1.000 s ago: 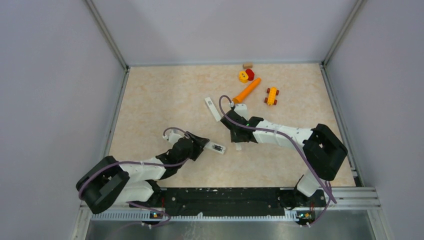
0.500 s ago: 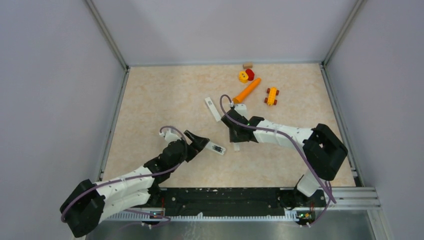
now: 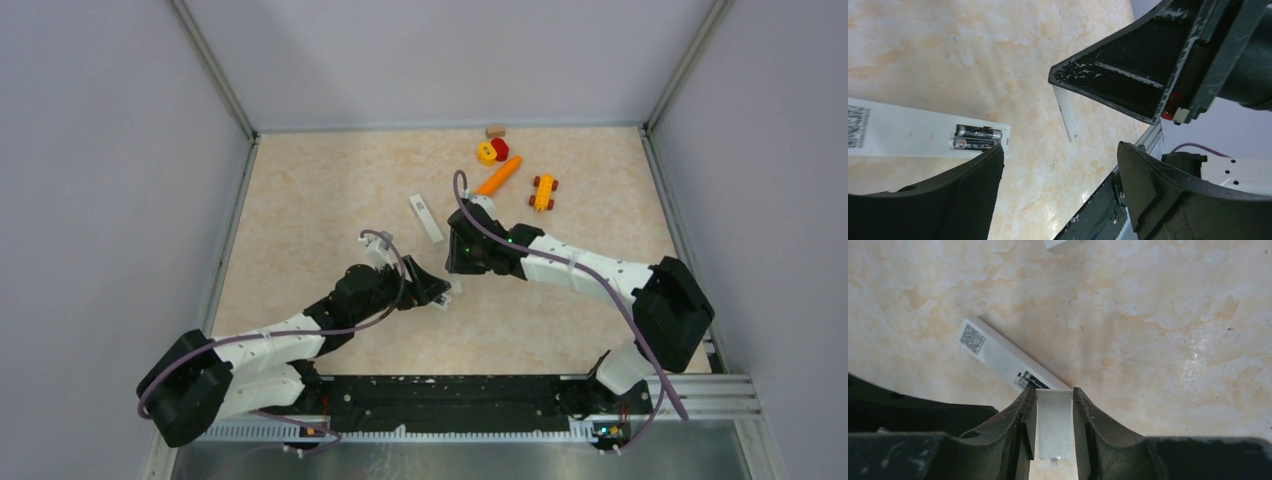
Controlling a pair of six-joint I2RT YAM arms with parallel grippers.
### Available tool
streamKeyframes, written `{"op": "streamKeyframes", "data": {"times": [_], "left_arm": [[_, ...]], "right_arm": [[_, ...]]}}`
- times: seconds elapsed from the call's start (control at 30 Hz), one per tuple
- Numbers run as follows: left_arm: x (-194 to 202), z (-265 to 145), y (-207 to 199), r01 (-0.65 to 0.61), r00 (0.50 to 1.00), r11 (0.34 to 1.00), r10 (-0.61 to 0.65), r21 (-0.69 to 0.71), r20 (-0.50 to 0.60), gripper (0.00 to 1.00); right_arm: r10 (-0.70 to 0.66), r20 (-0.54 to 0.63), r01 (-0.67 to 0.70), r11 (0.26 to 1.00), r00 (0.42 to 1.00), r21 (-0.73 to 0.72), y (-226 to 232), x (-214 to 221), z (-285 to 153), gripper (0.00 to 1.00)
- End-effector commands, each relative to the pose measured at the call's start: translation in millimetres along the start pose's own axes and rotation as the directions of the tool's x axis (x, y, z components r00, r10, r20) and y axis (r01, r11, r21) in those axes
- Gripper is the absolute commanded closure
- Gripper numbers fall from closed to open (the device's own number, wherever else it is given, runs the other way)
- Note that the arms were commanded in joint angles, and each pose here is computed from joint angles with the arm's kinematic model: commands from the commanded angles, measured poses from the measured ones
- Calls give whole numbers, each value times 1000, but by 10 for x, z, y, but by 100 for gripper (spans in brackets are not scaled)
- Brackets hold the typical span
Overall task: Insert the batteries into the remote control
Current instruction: Pick up the battery cover at the center of the board.
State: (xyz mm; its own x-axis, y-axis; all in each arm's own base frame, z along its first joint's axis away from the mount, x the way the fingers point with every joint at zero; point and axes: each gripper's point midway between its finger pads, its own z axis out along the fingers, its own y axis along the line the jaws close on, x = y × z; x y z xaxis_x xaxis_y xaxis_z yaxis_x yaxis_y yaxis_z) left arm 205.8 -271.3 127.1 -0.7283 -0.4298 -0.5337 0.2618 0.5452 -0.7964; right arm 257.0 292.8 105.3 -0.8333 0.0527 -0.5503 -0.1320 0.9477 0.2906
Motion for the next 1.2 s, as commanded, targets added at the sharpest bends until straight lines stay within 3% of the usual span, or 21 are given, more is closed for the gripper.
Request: {"op": "streamKeyframes", "data": {"times": [0.0, 0.17, 0.47, 0.6, 0.63, 0.7, 0.8, 0.87, 0.97, 1.07, 1.17], "left_arm": [[-67, 86, -506, -20, 999, 980, 26, 197, -28, 15], [-68, 176, -577, 24, 999, 977, -14, 212, -49, 23], [-3, 263, -462, 91, 995, 979, -80, 181, -65, 49], [-12, 286, -440, 68, 997, 982, -59, 176, -56, 73], [-21, 288, -443, 57, 997, 982, -49, 178, -51, 83], [-33, 294, -439, 16, 999, 984, -9, 178, -43, 100], [-49, 313, -404, -139, 989, 975, 147, 170, -32, 100], [-84, 336, -348, -274, 959, 951, 282, 140, -36, 100], [-239, 348, -312, -465, 885, 880, 466, 102, 11, 100], [-498, 329, -271, -607, 792, 794, 603, 16, 98, 100], [-822, 274, -337, -735, 649, 673, 733, -78, 202, 100]], "right_arm": [[84, 70, -73, 986, 994, -148, 348, -349, -280, 69], [107, 72, -93, 981, 992, -172, 394, -373, -328, 69], [142, 77, -121, 966, 987, -227, 498, -429, -418, 69], [142, 74, -121, 964, 987, -238, 519, -435, -436, 69], [142, 75, -121, 963, 987, -239, 520, -439, -445, 68], [142, 76, -120, 963, 987, -240, 508, -446, -463, 61], [149, 115, -116, 961, 982, -252, 467, -525, -576, 35], [159, 138, -117, 954, 978, -276, 451, -606, -704, 22], [200, 141, -147, 936, 970, -319, 420, -749, -911, 11], [261, 104, -202, 898, 960, -391, 410, -860, -1120, 9], [307, 134, -221, 872, 942, -437, 413, -985, -1311, 7]]}}
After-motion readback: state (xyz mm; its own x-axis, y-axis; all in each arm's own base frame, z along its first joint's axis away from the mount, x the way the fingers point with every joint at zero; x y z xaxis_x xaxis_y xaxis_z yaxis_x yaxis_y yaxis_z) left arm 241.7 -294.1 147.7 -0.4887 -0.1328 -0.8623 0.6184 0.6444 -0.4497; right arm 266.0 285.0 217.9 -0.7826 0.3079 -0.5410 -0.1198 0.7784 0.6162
